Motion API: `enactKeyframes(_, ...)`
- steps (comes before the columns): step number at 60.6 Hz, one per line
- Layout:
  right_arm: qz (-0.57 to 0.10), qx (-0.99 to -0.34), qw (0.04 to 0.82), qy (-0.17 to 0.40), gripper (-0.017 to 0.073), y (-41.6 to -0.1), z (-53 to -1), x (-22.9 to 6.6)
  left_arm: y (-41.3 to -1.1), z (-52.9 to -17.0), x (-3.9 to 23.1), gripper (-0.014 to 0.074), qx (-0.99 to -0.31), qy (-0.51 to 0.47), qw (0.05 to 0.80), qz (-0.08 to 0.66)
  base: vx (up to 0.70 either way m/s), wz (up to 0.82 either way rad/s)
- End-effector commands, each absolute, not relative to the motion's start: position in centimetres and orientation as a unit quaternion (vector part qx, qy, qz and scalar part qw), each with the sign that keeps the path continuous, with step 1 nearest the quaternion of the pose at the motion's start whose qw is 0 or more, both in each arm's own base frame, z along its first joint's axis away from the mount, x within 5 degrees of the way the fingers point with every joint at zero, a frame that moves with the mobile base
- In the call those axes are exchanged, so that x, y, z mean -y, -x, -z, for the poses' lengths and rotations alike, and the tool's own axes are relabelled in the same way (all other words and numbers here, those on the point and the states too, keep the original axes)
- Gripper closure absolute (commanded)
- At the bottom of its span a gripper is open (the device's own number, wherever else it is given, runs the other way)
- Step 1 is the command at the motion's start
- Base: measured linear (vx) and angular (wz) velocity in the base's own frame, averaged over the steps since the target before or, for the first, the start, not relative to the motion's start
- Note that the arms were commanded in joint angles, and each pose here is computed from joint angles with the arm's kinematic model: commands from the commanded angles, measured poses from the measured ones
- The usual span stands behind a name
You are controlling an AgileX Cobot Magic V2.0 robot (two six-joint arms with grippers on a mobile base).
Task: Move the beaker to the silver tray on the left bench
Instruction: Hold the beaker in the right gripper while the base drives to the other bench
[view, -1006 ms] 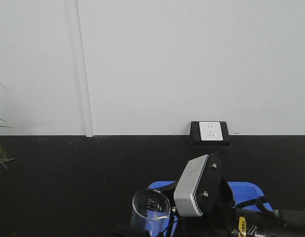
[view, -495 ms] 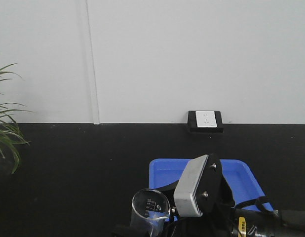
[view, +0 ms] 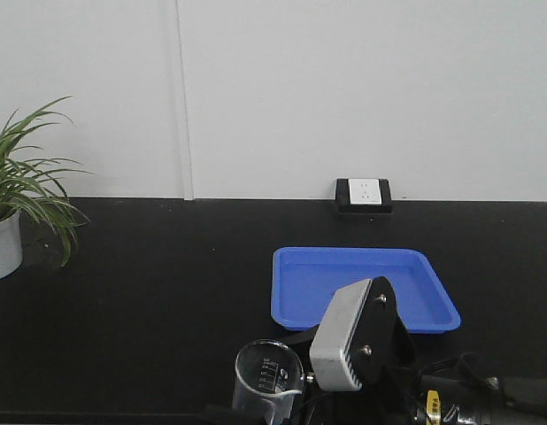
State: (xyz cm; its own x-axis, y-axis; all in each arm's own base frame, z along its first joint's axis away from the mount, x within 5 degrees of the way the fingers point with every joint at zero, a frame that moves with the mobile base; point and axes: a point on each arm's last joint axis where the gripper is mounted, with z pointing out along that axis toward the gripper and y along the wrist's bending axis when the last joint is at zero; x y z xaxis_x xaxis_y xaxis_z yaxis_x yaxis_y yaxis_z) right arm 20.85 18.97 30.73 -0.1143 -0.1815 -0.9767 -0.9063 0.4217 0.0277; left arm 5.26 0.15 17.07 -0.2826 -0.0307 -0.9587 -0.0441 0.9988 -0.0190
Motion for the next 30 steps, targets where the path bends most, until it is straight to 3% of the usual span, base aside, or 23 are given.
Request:
enactKeyframes(1, -0.369, -0.638, 0.544, 0.400, 0.0573, -20.43, -32.59, -18.93, -5.43, -17.14, -0.17, 0.0592, -0.780, 0.026, 0.625, -0.004, -0.32, -0.02)
enactKeyframes(30, -0.369, -0.638, 0.544, 0.400, 0.0573, -20.43, -32.59, -18.93, -5.43, -17.14, -0.17, 0.0592, -0.780, 0.026, 0.625, -0.004, -0.30, 0.02)
